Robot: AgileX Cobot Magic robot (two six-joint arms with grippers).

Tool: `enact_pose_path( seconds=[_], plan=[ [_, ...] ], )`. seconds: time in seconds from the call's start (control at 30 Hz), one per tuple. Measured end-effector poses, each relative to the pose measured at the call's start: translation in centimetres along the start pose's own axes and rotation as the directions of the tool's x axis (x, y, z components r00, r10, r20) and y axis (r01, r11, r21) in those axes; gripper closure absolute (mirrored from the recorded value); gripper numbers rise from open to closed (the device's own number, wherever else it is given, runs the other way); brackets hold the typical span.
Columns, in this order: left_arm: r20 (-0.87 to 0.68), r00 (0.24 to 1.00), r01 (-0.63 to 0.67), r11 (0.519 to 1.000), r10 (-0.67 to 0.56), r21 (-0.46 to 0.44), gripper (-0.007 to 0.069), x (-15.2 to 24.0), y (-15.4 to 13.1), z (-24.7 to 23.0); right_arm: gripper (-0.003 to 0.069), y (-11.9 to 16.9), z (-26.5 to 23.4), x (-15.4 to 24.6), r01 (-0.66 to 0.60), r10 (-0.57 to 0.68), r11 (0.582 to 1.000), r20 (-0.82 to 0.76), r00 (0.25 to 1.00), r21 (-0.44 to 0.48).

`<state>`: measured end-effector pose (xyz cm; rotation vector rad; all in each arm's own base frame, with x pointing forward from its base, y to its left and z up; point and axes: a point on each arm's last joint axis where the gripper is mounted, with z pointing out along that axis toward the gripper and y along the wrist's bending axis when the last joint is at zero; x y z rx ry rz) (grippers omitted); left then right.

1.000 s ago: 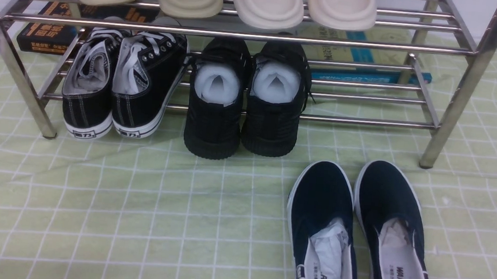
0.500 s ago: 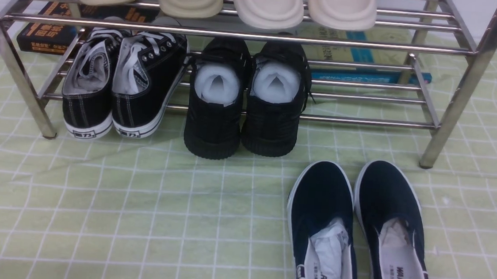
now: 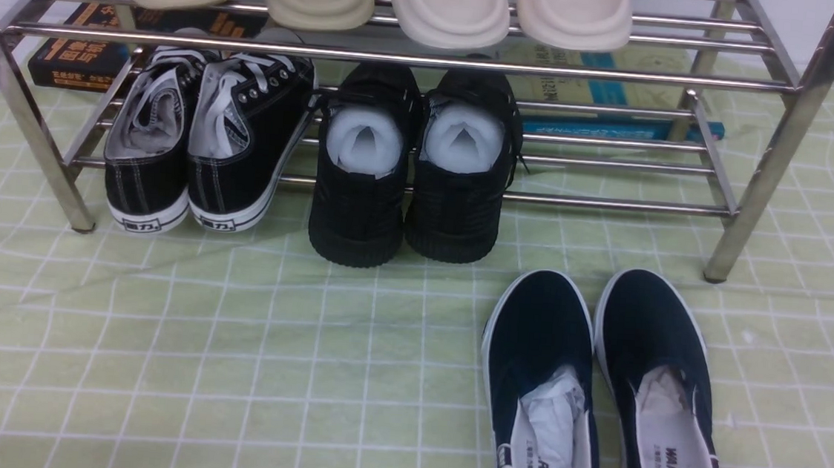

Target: Take the shoes off the shelf with your hand from the green coffee tablecloth.

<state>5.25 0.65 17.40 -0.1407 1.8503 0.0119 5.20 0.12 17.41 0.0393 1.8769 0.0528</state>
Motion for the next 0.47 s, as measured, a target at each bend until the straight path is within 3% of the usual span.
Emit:
enact_pose_path(
  seconds=[0.47],
  plan=[
    [0.0,1.0,0.0,1.0,0.0,0.0,0.0384,0.0,0.0,0.0,0.0553,0.0,0.0,0.0,0.0,0.0,1.0,0.0,1.0,0.0]
  ],
)
